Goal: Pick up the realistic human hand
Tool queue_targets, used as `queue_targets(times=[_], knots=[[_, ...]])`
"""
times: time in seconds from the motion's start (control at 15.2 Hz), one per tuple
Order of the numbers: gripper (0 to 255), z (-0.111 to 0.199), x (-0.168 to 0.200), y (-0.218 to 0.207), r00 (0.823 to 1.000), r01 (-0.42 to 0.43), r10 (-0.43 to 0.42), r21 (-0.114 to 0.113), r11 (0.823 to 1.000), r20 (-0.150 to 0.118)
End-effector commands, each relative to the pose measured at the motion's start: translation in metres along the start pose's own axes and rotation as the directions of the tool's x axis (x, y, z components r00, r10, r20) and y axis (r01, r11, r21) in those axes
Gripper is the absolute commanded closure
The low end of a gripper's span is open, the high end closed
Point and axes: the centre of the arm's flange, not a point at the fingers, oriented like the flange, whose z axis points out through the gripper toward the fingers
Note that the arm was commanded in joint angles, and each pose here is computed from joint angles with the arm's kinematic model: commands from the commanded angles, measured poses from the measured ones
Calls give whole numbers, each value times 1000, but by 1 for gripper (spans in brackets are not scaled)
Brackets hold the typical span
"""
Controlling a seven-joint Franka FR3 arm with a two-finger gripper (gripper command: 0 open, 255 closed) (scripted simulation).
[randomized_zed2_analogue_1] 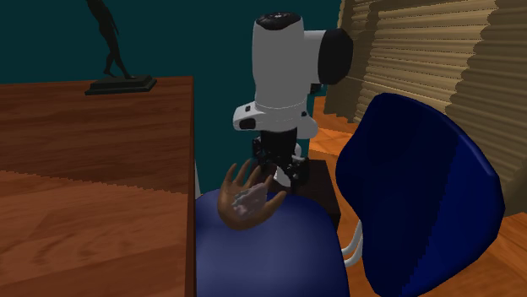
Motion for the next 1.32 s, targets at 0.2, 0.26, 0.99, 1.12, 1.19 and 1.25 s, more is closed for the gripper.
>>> queue_targets(times=[0.2, 0.26, 0.99, 1.12, 1.19, 1.25], knots=[[0, 21, 14, -6, 1000, -15, 15, 0, 1000, 6], [0, 27, 14, -6, 1000, -15, 15, 0, 1000, 6], [255, 40, 16, -7, 1000, -15, 15, 0, 1000, 6], [255, 40, 16, -7, 1000, -15, 15, 0, 1000, 6], [255, 40, 16, -7, 1000, -15, 15, 0, 1000, 6], [255, 35, 15, -6, 1000, -15, 15, 0, 1000, 6]])
